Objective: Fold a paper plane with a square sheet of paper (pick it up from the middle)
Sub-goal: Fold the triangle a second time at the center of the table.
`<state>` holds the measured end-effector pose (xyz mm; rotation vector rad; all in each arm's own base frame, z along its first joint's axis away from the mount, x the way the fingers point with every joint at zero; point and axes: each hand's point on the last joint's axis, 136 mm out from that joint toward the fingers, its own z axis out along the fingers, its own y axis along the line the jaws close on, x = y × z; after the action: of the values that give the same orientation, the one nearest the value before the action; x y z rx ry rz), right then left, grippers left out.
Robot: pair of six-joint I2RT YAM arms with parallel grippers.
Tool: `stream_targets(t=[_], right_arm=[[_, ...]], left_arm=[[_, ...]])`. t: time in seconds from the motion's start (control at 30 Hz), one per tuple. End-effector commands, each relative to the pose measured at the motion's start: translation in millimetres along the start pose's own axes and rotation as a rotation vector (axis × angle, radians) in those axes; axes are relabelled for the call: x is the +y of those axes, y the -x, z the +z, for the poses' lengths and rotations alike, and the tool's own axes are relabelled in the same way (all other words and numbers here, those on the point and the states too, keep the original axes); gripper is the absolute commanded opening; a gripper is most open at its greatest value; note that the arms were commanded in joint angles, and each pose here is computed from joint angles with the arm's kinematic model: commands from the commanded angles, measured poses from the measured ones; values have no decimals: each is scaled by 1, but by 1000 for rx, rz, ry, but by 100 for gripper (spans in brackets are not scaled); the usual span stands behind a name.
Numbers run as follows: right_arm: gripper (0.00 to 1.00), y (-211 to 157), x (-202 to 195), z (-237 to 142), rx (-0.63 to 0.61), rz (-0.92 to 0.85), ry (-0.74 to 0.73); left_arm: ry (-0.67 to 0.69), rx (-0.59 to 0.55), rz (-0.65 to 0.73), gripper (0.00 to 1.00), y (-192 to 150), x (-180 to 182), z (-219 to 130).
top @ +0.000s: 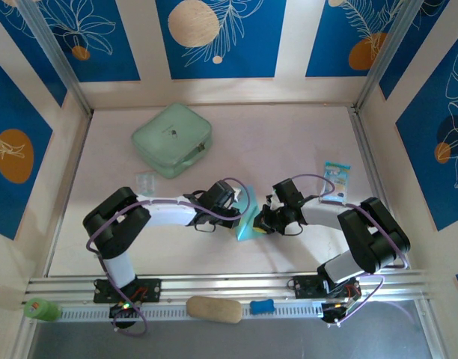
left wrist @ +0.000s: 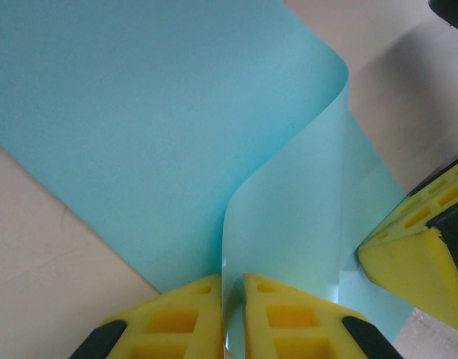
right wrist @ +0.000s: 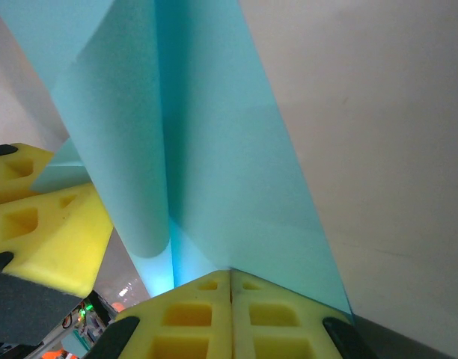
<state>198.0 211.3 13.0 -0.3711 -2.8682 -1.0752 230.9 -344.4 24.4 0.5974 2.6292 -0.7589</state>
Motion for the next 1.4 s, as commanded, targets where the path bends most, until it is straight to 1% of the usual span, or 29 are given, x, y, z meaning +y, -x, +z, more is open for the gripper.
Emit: stream_targets(t=[0.0, 0.2, 0.43, 0.73, 1.0, 1.23, 1.37], right_arm=[[6, -8, -21, 4, 28, 34, -69], [6, -8, -21, 4, 30, 35, -70], [6, -8, -20, 4, 29, 34, -68], [6, -8, -21, 4, 29, 34, -70], [6, -8, -20, 4, 32, 34, -69], [6, -7, -19, 3, 30, 31, -69], [6, -8, -21, 3, 31, 36, -71]], left_arm=[[-10, -32, 39, 13, 11, -7, -8], [8, -13, 46, 12, 9, -4, -5], [3, -19, 50, 13, 10, -5, -5], [26, 6, 46, 12, 4, 2, 1], [10, 20, 47, 12, -1, 1, 6], [12, 7, 59, 12, 3, 0, 2], [17, 19, 60, 12, 2, 1, 5]])
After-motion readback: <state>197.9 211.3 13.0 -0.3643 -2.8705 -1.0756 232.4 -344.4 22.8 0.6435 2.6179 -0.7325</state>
